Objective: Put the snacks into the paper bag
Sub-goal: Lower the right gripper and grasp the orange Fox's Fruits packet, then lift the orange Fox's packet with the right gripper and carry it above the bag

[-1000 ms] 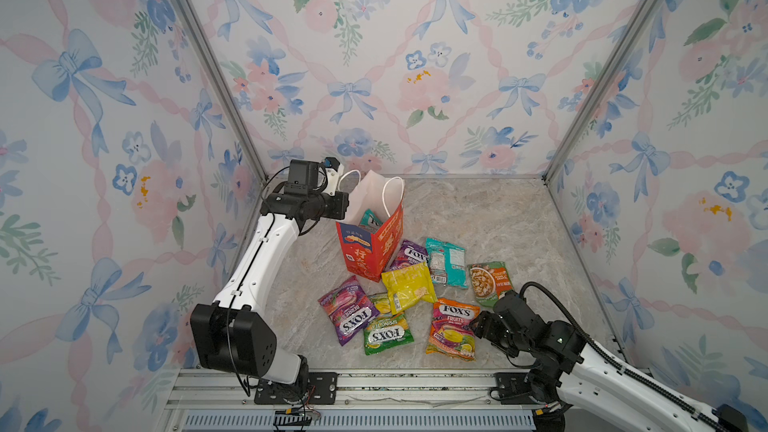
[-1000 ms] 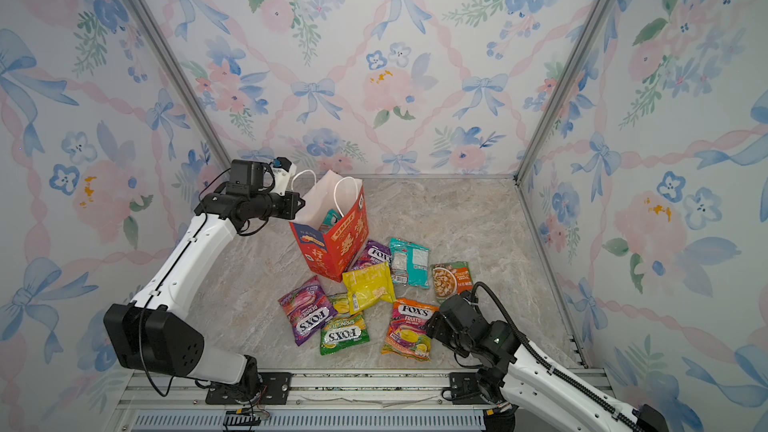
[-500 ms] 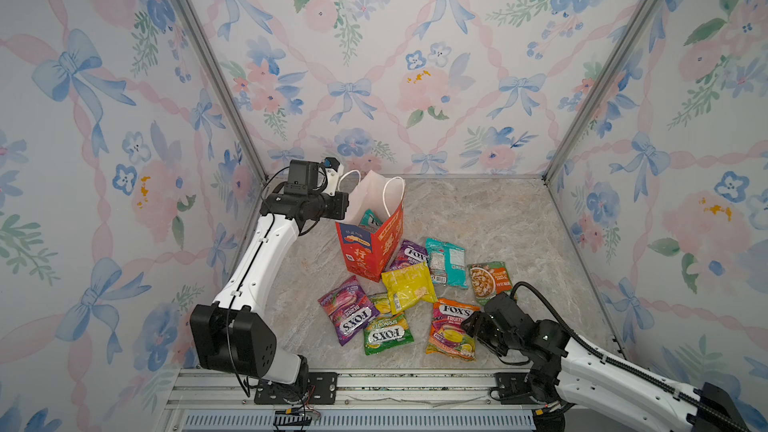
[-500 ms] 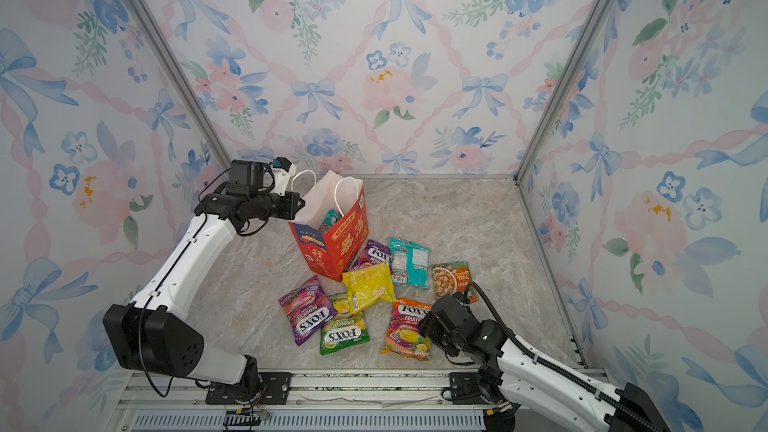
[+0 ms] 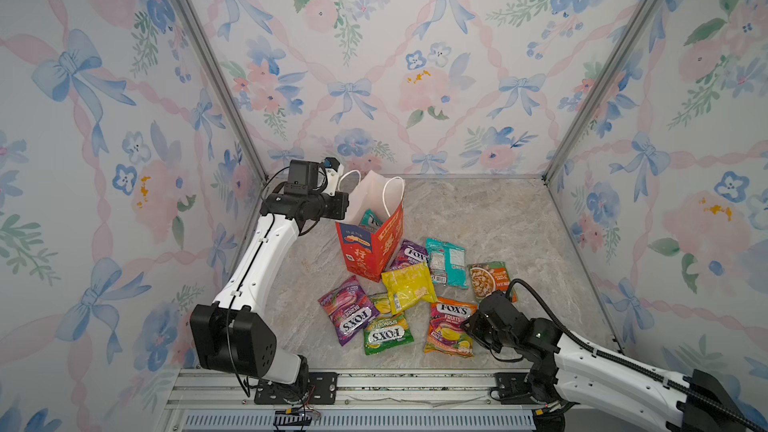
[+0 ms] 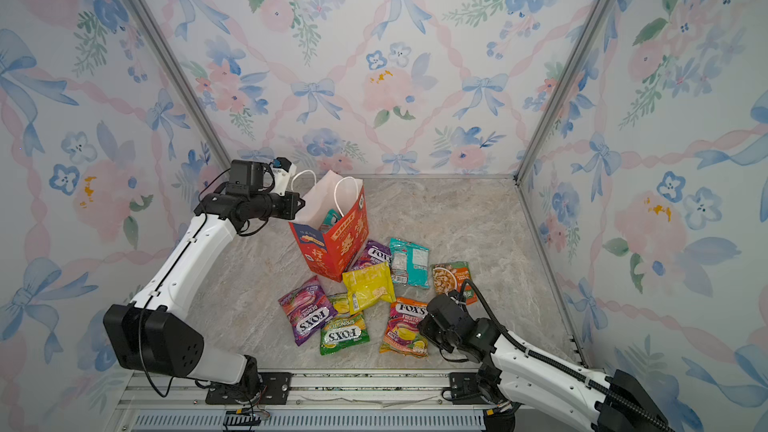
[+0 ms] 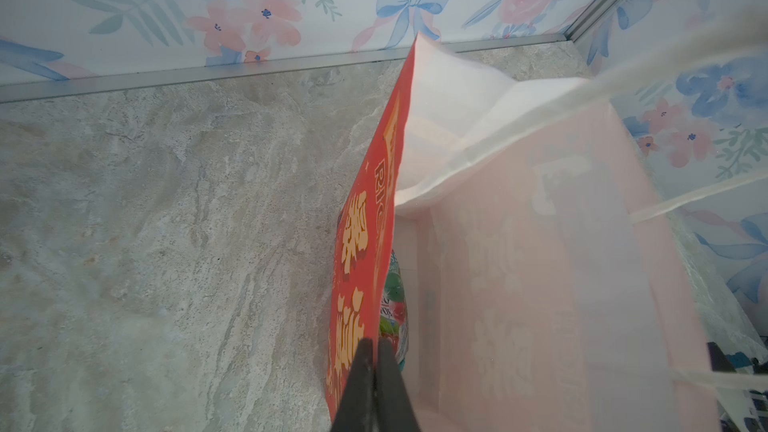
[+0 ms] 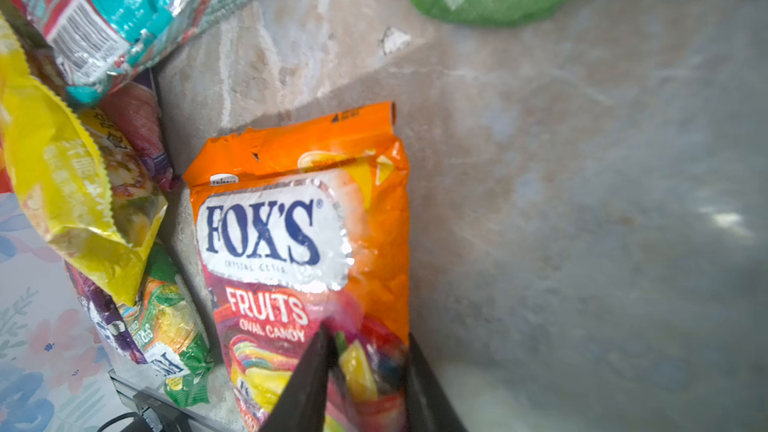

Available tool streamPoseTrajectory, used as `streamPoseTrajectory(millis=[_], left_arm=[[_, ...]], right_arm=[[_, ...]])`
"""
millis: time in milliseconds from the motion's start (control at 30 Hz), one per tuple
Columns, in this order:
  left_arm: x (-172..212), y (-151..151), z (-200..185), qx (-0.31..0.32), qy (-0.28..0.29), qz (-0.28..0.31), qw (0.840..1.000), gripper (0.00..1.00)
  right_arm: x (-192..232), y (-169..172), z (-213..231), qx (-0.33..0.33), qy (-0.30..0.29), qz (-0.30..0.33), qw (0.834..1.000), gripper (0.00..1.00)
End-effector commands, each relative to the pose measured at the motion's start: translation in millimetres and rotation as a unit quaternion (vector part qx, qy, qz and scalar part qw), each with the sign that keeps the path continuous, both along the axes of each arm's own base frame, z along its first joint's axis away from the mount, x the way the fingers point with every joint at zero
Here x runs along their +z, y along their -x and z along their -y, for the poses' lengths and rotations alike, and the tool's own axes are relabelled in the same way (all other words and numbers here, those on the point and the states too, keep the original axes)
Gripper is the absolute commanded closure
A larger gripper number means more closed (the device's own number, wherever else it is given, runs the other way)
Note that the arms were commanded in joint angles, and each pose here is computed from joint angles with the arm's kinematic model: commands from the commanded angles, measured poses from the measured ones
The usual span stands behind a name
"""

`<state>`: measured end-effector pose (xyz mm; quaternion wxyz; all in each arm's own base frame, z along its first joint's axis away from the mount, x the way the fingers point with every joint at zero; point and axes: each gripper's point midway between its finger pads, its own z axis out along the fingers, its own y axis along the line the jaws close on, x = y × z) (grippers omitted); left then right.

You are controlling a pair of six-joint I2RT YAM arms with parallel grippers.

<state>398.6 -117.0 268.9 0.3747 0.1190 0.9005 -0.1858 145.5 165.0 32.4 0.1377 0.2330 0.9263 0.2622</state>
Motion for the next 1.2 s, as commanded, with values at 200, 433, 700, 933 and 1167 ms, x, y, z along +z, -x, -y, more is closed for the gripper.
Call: streamPoseTrajectory(millis=[200, 433, 700, 933, 1167], left_arm=[[-6, 10, 0, 0.004, 0.006, -0.021, 1.0, 1.0], [-8, 11, 0, 0.002, 0.007, -0.023, 1.0, 1.0], [-9, 12, 0, 0.002, 0.007, -0.025, 1.0, 1.0], [-10, 13, -1, 0.002, 0.004, -0.024, 1.0, 1.0], [-11, 13, 0, 0.0, 0.007, -0.027, 1.0, 1.0]], right_arm=[[26, -10, 1, 0.01, 0.024, 0.032, 0.999, 1.0], [71, -25, -8, 0.029, 0.025, 0.077, 0.996, 1.0], [132, -38, -9, 0.046, 0.036, 0.136, 0.989, 1.0], [186, -61, -13, 0.052, 0.059, 0.202, 0.976, 1.0], [266, -109, -34, 0.043, 0.056, 0.313, 0.947, 1.0]])
